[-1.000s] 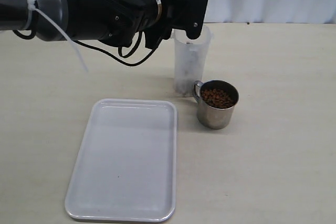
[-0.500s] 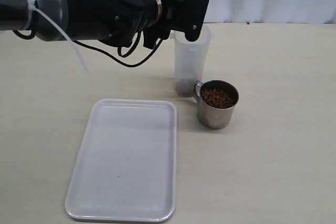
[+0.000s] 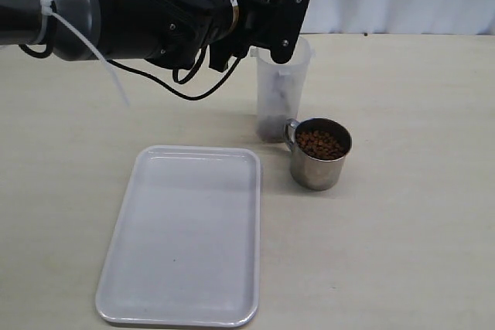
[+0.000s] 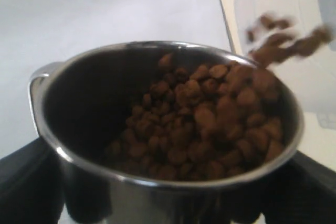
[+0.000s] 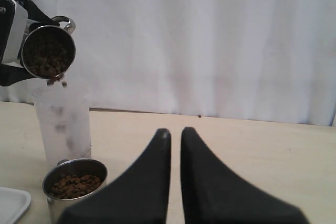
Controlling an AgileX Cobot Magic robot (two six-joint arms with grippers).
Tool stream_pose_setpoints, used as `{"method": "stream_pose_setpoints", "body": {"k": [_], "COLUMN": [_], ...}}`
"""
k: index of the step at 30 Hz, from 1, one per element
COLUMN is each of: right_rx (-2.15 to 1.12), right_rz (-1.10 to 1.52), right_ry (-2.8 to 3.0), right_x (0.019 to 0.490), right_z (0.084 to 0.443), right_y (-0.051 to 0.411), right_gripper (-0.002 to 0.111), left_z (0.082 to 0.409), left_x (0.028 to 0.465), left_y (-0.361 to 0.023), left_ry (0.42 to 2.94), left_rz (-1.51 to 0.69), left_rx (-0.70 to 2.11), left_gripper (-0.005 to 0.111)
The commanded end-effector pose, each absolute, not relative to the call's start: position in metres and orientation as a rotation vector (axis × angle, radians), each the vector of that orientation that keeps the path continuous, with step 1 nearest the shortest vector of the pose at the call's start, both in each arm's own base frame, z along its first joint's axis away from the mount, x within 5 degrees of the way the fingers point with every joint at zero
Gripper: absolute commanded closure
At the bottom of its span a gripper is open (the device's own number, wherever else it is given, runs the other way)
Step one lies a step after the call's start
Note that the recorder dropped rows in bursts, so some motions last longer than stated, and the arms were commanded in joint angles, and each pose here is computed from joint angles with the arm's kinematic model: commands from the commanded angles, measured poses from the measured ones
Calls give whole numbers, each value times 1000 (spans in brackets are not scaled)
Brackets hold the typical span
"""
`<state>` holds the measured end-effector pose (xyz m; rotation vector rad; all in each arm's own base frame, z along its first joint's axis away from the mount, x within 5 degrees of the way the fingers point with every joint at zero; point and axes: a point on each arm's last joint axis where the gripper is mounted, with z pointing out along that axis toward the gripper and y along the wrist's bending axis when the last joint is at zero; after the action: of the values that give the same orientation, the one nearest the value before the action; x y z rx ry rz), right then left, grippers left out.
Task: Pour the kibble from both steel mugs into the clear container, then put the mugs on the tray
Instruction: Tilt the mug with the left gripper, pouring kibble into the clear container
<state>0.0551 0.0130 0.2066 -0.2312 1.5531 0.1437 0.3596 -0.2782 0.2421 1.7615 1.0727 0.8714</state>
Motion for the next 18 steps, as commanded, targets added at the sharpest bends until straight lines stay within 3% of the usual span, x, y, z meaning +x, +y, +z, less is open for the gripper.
{"method": "stream_pose_setpoints", "body": {"k": [1,18], "right_rx": [-219,-219], "right_rz": [151,151], "right_ry": [1550,1550], "right_x": [55,55], "right_z": [206,206], "right_y": [13,13], "right_gripper": [103,103], "left_z": [250,250], "left_x": [359,359], "left_y": [-279,-279], "left_ry": [1050,998], "left_rz": [896,936], "left_rx": [1748,1791], "left_gripper": [107,107]}}
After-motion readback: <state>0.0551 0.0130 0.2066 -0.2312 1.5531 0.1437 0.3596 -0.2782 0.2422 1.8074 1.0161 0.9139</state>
